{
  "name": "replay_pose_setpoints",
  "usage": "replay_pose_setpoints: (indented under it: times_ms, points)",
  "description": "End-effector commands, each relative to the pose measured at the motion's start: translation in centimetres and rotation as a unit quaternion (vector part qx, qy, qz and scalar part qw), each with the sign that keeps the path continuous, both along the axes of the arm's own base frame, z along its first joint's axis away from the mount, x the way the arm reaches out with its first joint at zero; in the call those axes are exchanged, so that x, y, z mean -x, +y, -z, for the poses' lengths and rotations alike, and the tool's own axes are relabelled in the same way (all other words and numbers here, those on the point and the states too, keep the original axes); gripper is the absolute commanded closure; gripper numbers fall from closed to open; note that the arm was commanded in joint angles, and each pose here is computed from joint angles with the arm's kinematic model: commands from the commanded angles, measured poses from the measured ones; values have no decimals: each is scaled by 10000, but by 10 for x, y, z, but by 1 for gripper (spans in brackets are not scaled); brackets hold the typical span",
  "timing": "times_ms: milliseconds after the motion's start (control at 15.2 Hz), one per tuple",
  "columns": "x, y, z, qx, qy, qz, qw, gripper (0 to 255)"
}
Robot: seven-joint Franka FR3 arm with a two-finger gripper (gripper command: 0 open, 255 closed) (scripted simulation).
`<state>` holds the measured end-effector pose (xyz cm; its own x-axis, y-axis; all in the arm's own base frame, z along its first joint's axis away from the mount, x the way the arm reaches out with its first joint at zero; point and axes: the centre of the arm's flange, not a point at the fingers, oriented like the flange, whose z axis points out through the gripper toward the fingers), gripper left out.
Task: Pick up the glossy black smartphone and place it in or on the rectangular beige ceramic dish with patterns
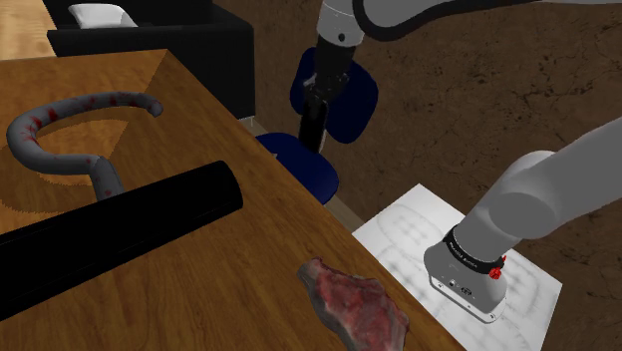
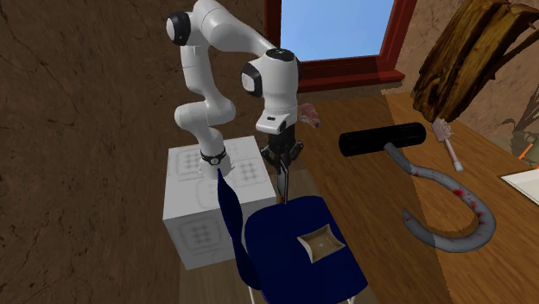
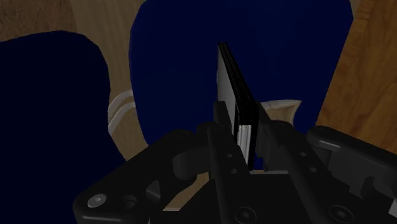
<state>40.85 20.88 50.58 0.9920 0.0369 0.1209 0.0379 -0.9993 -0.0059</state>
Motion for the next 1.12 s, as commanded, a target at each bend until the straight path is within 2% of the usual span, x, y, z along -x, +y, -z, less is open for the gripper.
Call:
replay_pose_setpoints:
  times_ms: [0,726,1056]
  points:
    - [-21,16,-6,-4,4,2,10000,255]
    - [-144,95,-36,-4,4,2,10000,255]
    - [-144,95,-10,-4,4,2,10000,255]
